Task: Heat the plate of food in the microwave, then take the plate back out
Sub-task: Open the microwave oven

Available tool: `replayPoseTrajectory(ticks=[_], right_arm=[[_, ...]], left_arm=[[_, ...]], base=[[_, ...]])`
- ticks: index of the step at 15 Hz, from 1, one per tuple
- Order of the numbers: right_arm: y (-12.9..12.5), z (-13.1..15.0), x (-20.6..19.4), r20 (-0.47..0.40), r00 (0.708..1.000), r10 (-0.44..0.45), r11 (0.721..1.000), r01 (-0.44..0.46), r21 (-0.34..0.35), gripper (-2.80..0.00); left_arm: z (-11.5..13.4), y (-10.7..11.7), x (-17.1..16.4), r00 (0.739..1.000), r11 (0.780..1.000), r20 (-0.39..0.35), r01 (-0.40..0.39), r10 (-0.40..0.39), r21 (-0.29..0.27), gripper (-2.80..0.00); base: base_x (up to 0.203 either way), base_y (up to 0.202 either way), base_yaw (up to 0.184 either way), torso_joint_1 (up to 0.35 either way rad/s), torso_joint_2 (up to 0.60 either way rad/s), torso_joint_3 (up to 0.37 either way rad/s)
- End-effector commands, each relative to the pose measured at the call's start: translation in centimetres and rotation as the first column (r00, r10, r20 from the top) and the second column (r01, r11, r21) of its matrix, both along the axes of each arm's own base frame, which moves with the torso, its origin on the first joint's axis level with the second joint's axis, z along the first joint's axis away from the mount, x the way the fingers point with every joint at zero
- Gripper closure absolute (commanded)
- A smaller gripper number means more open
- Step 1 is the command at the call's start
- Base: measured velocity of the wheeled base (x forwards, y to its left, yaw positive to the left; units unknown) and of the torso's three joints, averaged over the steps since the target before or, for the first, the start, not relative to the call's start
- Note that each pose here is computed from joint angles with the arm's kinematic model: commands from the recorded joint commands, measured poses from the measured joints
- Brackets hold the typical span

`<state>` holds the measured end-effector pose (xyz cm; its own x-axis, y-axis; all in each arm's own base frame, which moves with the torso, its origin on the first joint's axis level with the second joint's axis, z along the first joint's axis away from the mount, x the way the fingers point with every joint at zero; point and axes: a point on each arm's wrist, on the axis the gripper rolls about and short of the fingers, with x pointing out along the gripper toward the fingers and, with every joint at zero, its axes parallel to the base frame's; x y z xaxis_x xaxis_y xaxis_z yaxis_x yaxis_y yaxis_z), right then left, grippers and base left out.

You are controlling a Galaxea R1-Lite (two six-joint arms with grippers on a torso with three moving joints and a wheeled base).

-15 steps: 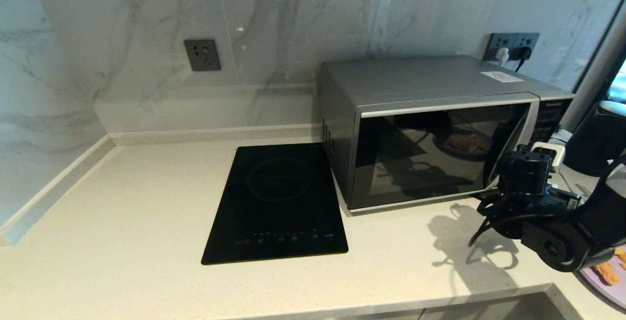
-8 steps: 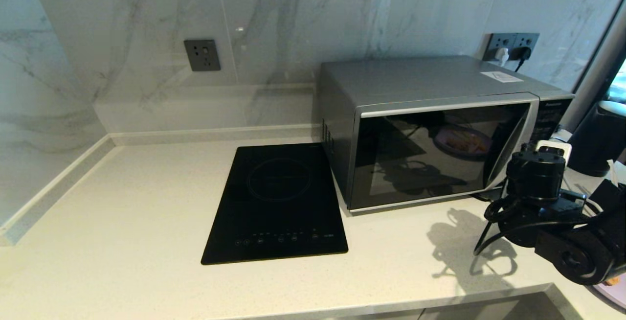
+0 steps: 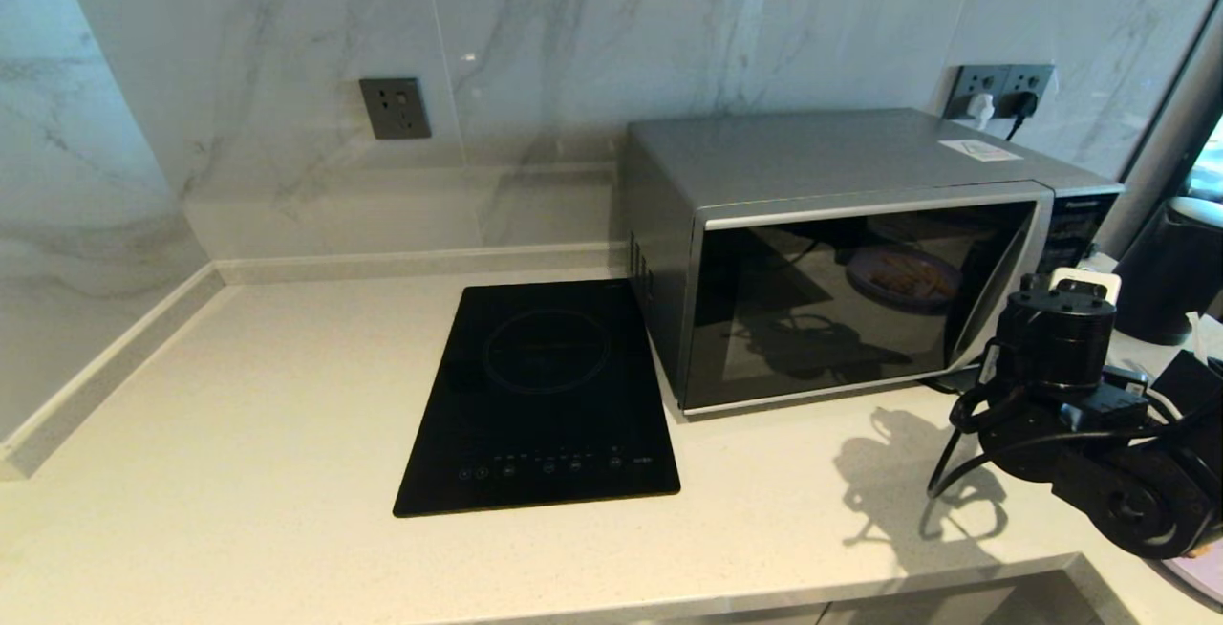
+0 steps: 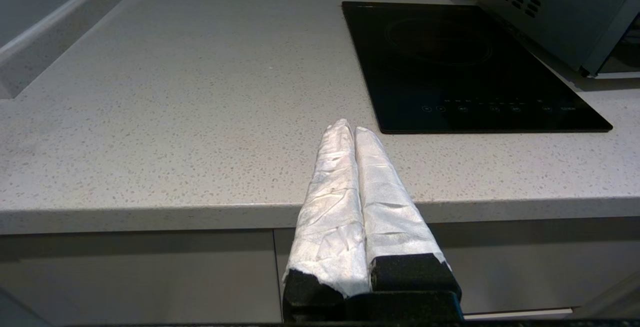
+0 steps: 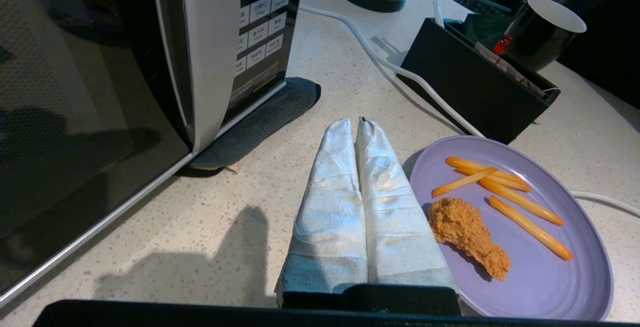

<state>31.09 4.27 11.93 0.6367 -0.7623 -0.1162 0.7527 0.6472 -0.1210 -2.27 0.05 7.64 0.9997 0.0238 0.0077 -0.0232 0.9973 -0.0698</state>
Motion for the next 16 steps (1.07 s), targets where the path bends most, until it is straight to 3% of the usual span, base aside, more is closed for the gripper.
replayPoseTrajectory(ticks=[1,13,14,16], right_arm=[[0.01,0.09,0.02,0.009,1.000,-0.006,1.000,0.006,0.001,0.00],[0.00,-0.25,0.00,-0.001,1.000,-0.006,1.000,0.006,0.001,0.00],[0.00,-0.31,-0.02,-0.004,1.000,-0.006,1.000,0.006,0.000,-2.80],[0.03,-0.22,0.11,0.001,1.000,-0.006,1.000,0.006,0.001,-2.80]], left_arm=[[0.01,0.00,0.01,1.000,1.000,0.000,-0.001,0.001,-0.001,0.00],[0.01,0.00,0.01,1.000,1.000,0.000,-0.001,0.001,-0.001,0.00],[0.01,0.00,0.01,1.000,1.000,0.000,-0.001,0.001,-0.001,0.00],[0.01,0.00,0.00,1.000,1.000,0.000,-0.001,0.001,-0.001,0.00]], base=[[0.000,0.000,0.000,0.000,0.00,0.000],[0.000,0.000,0.000,0.000,0.00,0.000],[0.000,0.000,0.000,0.000,0.00,0.000],[0.000,0.000,0.000,0.000,0.00,0.000]])
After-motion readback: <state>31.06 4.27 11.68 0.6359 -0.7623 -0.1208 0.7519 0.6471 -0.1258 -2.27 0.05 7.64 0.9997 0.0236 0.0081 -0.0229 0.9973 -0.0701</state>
